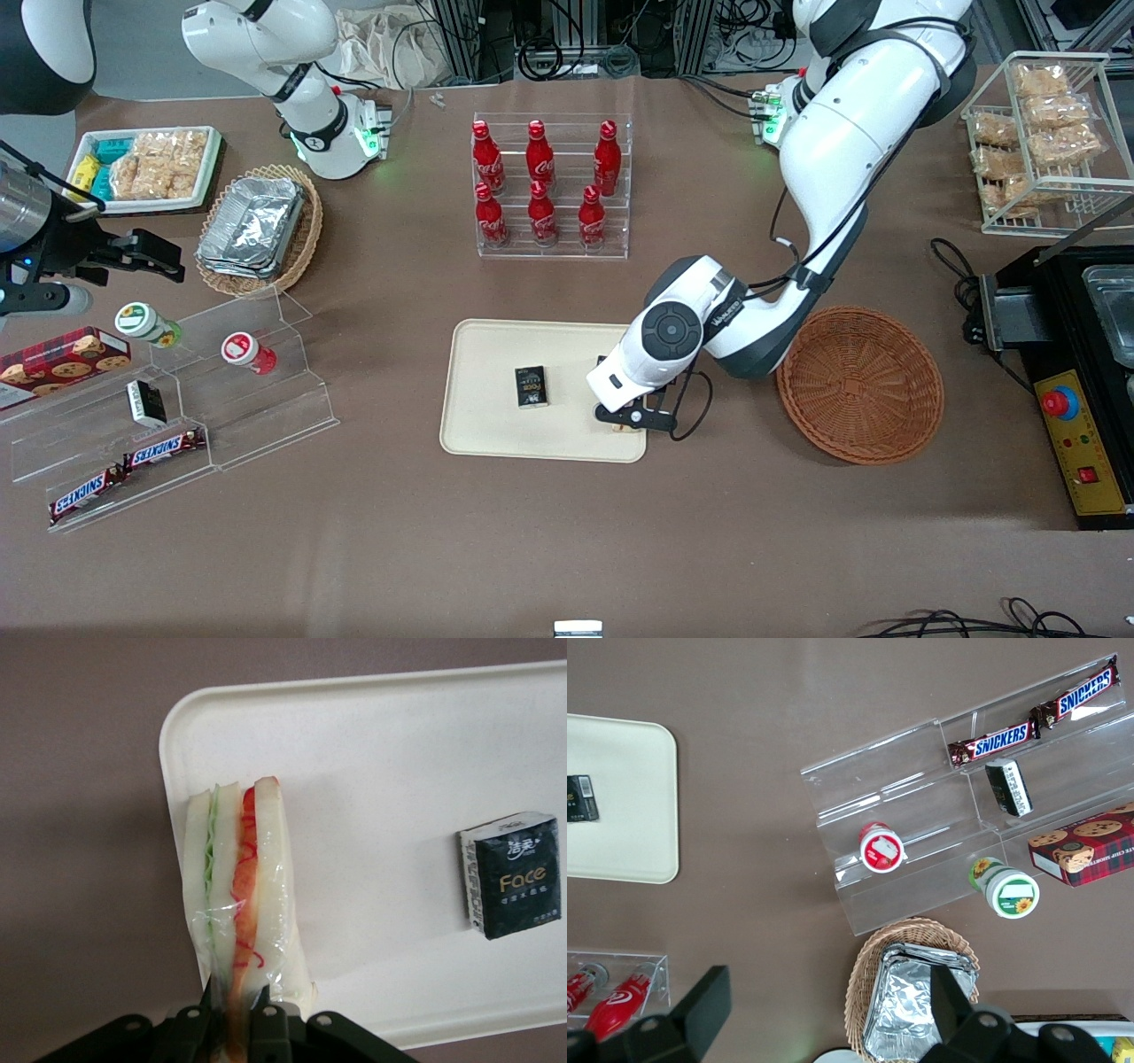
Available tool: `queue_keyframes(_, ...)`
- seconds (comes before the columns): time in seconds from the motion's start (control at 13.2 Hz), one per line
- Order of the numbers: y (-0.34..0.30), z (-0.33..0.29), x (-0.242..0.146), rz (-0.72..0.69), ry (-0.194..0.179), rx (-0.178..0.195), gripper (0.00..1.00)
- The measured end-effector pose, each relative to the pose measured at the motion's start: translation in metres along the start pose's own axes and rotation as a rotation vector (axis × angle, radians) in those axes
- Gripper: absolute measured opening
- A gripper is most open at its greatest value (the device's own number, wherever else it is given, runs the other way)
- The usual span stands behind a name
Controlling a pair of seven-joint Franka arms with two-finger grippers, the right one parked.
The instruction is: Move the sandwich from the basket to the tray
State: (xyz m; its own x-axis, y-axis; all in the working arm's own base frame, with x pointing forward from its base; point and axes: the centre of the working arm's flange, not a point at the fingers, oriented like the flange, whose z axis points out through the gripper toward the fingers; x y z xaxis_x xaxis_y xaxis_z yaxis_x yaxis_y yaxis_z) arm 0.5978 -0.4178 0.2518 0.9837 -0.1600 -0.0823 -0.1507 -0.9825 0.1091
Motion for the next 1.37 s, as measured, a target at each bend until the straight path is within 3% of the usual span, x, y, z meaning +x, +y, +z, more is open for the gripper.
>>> queue_keyframes(0.15,0.000,0.003,0.000,-0.001,-0.003,0.000,0.15)
queue_keyframes(0.23,0.000,0.002,0.000,-0.001,-0.003,-0.001,0.22)
queue_keyframes(0.61,0.000,-0.003,0.003,-0.019,0.006,-0.004,0.75)
queue_keyframes(0.76,-0.003,-0.019,0.003,-0.024,-0.001,0.015,0.95)
queue_keyframes(0.99,-0.032,-0.085,0.004,-0.060,-0.008,0.069,1.00)
queue_keyframes(1.21,-0.080,-0.164,-0.001,-0.070,-0.013,0.073,1.00)
queue_keyframes(1.37,-0.110,-0.207,-0.011,-0.086,-0.019,0.108,1.00)
